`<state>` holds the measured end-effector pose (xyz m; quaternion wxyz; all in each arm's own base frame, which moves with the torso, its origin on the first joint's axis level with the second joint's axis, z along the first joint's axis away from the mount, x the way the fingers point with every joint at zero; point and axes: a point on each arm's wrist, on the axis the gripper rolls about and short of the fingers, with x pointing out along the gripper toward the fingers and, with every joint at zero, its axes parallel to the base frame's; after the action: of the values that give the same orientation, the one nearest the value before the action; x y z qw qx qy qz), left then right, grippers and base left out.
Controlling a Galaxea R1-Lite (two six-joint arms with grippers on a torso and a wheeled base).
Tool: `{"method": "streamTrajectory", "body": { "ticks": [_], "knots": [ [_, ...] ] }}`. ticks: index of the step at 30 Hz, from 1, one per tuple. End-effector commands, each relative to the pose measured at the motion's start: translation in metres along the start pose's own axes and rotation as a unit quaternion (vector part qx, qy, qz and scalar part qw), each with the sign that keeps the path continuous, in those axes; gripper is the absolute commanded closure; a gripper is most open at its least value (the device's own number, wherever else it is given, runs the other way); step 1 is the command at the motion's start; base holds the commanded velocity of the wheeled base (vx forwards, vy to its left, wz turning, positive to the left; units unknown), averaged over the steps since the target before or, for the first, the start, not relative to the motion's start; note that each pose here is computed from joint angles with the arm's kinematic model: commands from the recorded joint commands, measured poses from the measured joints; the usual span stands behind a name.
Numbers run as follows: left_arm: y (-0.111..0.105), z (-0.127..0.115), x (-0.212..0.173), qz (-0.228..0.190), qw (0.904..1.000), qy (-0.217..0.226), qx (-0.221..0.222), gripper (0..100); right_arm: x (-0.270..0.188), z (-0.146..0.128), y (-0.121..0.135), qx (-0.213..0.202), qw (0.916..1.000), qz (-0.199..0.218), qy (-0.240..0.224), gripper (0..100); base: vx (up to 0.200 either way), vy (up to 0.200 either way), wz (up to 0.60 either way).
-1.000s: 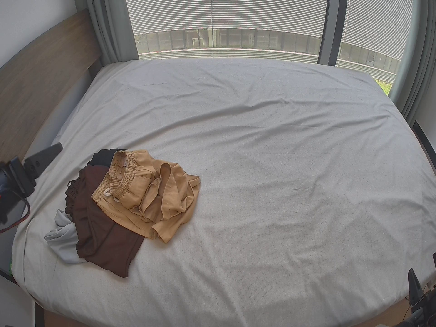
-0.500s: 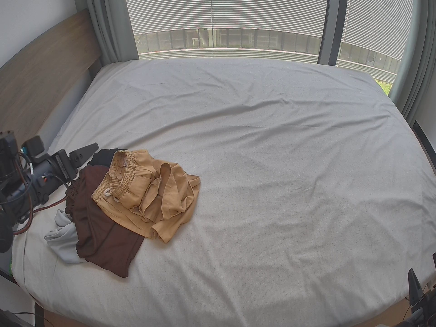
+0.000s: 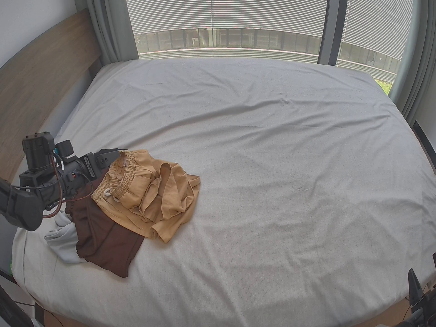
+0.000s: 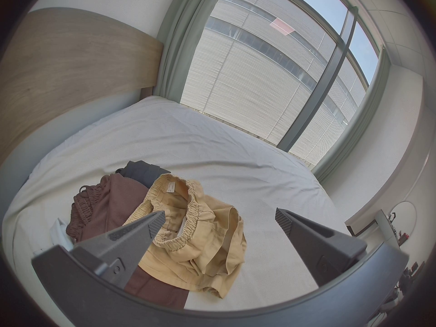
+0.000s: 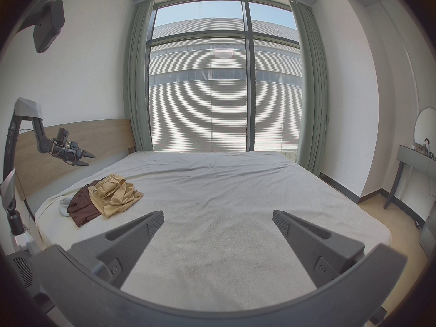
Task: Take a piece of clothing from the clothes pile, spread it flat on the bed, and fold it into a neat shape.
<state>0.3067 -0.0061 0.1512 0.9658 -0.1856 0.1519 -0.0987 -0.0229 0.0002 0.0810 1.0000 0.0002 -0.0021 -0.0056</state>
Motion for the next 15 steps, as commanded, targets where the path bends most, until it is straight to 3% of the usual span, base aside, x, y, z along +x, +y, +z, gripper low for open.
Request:
{"method": "streamTrajectory", "body": {
  "ticks": [1, 15],
  "knots": [
    [0.009, -0.009, 0.028, 0.002, 0.9997, 0.022, -0.005, 0, 0.000, -0.005, 0.000, 0.001, 1.0000, 0.000, 0.002, 0, 0.000, 0.000, 0.00],
    [0.026, -0.026, 0.070, -0.020, 0.9979, 0.061, 0.008, 0, 0.000, -0.005, 0.000, 0.001, 1.0000, 0.000, 0.002, 0, 0.000, 0.000, 0.00]
  ]
}}
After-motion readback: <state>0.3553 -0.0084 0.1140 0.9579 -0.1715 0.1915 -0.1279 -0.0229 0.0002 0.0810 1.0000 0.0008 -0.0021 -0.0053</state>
